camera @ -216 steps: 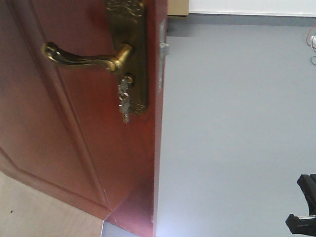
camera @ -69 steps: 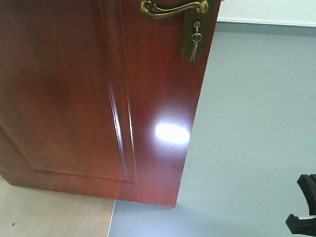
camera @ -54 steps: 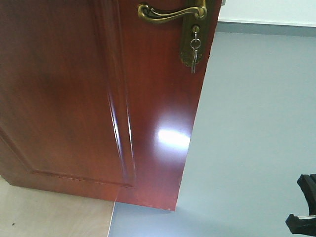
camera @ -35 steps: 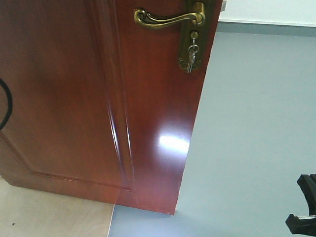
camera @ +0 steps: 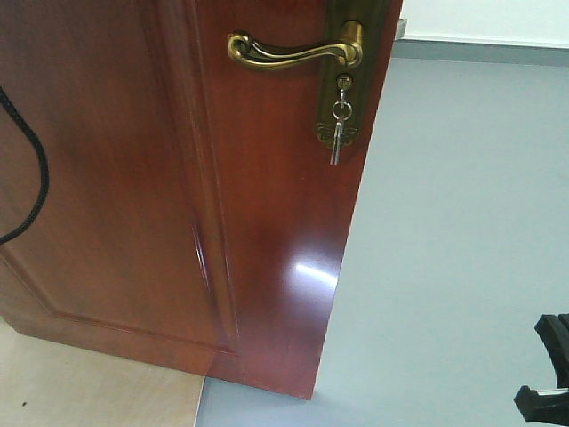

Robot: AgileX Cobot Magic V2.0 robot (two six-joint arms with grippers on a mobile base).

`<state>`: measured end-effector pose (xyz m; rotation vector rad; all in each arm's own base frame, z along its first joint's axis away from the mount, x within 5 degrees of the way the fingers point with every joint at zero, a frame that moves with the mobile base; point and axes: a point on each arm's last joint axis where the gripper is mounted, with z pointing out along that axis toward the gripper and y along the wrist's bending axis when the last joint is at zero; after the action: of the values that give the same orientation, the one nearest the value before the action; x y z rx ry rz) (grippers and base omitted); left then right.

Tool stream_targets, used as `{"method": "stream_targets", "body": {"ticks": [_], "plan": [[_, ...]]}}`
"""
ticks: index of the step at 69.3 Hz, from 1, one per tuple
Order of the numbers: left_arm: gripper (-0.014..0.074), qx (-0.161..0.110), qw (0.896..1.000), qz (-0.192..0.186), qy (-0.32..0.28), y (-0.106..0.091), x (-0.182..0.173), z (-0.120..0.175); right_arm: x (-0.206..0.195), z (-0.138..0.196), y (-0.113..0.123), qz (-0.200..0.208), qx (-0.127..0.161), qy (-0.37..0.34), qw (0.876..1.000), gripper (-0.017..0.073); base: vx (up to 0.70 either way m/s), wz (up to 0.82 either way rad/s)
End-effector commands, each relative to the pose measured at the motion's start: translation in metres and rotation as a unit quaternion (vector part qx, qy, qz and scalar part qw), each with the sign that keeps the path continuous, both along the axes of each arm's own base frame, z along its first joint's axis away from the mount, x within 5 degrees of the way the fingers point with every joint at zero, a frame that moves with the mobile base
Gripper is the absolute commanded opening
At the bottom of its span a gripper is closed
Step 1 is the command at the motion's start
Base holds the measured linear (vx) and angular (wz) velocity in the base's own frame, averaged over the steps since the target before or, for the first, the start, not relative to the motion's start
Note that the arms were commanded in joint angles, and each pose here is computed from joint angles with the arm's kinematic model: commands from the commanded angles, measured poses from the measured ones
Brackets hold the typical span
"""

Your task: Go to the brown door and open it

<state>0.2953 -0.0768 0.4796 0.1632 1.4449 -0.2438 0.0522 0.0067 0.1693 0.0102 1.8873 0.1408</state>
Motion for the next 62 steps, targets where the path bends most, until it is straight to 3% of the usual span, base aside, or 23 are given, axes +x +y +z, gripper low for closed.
{"method": "stream_targets", "body": {"ticks": [1,19,43,62], "plan": [[0.0017,-0.025,0.997,0.009,-0.067,0.002,-0.005,0.021,0.001,0.007,-0.001,-0.004,-0.002,-0.047,0.999,0.0000,0.00,0.00],[0.0017,-0.026,0.996,0.033,-0.082,0.017,-0.040,-0.014,0.001,0.007,-0.001,-0.004,-0.002,-0.047,0.999,0.0000,0.00,0.00],[0.0017,-0.011,0.991,0.128,-0.034,0.071,-0.137,-0.137,0.001,0.007,-0.001,-0.004,-0.002,-0.047,0.999,0.0000,0.00,0.00],[0.0017,-0.007,0.987,0.158,-0.018,0.082,-0.210,-0.240,0.001,0.007,-0.001,-0.004,-0.002,-0.047,0.999,0.0000,0.00,0.00]]}}
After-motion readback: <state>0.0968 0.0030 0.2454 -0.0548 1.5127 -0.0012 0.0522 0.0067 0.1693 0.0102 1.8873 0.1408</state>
